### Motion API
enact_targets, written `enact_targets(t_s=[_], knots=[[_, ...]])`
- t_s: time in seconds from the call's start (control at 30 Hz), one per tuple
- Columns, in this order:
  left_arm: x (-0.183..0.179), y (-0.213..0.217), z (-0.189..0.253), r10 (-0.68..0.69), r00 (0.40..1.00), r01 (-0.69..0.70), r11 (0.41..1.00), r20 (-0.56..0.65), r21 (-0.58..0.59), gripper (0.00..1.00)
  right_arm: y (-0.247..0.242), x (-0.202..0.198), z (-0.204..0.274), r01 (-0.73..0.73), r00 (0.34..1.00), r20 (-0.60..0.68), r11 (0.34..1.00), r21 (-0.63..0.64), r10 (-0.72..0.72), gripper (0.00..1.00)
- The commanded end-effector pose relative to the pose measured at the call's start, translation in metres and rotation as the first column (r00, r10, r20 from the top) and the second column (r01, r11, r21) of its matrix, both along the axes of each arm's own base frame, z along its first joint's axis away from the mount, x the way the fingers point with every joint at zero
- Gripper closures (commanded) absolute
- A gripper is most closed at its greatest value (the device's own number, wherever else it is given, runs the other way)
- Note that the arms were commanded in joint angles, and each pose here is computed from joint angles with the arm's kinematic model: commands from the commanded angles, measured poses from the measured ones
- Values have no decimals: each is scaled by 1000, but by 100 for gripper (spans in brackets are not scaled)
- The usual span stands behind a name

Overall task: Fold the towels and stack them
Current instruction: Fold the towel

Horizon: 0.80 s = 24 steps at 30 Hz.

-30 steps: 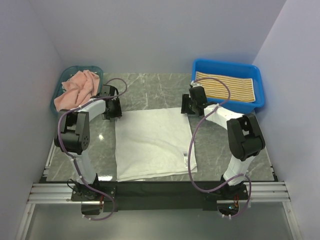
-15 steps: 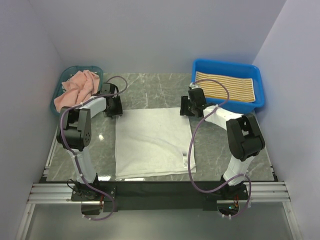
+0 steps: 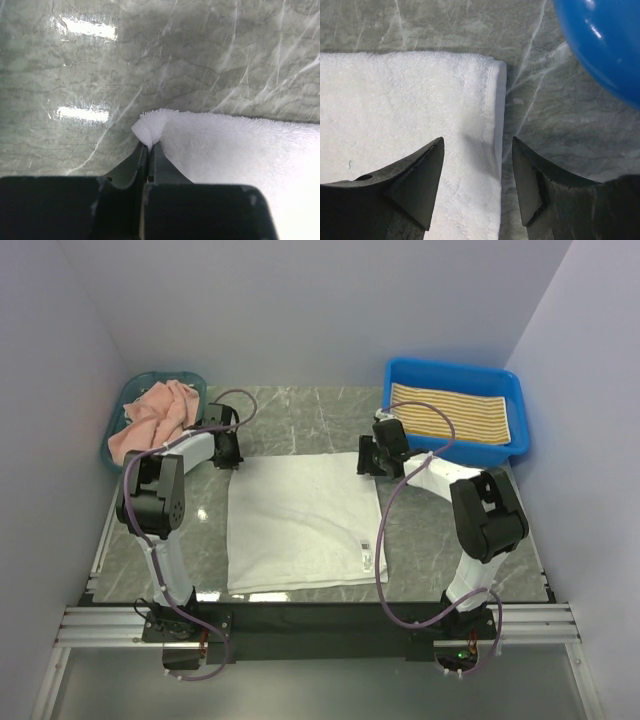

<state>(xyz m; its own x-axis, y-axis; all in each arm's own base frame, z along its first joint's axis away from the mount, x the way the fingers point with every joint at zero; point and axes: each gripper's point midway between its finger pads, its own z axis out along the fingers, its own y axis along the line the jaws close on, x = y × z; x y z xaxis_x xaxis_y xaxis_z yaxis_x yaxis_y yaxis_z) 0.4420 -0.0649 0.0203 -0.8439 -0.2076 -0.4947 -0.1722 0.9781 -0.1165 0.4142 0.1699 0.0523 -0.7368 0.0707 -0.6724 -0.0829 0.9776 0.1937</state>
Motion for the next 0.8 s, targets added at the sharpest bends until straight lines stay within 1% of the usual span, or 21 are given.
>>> enact_targets(t_s=[0.0,0.03,0.13,0.17,0.23,0.27,0.33,0.43,0.53,0.57,0.6,0.67,0.77], knots=[[-56,5,-48,-36,975,50,997,-217,56,99,3,8,17,12,999,54,1000,-19,-11,37],[-59,6,-47,-36,975,51,997,-219,62,99,4,14,23,13,998,67,1000,-19,-12,37],[-64,9,-40,-30,977,49,995,-211,85,99,6,21,22,41,998,50,999,-26,-39,39],[-64,11,-39,-26,977,47,994,-209,95,99,7,21,21,50,998,37,998,-27,-49,44],[-66,11,-35,-25,979,47,994,-204,103,99,7,21,10,79,997,-7,996,-37,-79,50],[-67,13,-35,-16,978,41,993,-208,114,99,7,20,5,87,996,-19,995,-43,-88,58],[-69,16,-34,-5,977,33,991,-211,127,99,6,14,-8,109,992,-56,992,-59,-112,66],[-75,20,-36,9,972,27,989,-236,147,99,1,-1,-27,137,983,-109,985,-106,-148,67],[-83,26,-36,36,966,10,985,-257,174,99,-8,-26,-43,152,969,-173,977,-146,-177,68],[-86,28,-34,45,965,3,983,-258,184,99,-11,-34,-48,153,964,-192,975,-161,-183,70],[-91,31,-33,56,963,-3,980,-262,197,99,-9,-40,-45,147,966,-192,977,-157,-176,72],[-96,39,-32,79,961,-16,973,-266,230,99,-16,-60,-54,138,959,-223,975,-177,-176,72],[-103,39,-34,71,958,-4,972,-278,235,99,-16,-77,-52,108,963,-231,982,-153,-142,72]])
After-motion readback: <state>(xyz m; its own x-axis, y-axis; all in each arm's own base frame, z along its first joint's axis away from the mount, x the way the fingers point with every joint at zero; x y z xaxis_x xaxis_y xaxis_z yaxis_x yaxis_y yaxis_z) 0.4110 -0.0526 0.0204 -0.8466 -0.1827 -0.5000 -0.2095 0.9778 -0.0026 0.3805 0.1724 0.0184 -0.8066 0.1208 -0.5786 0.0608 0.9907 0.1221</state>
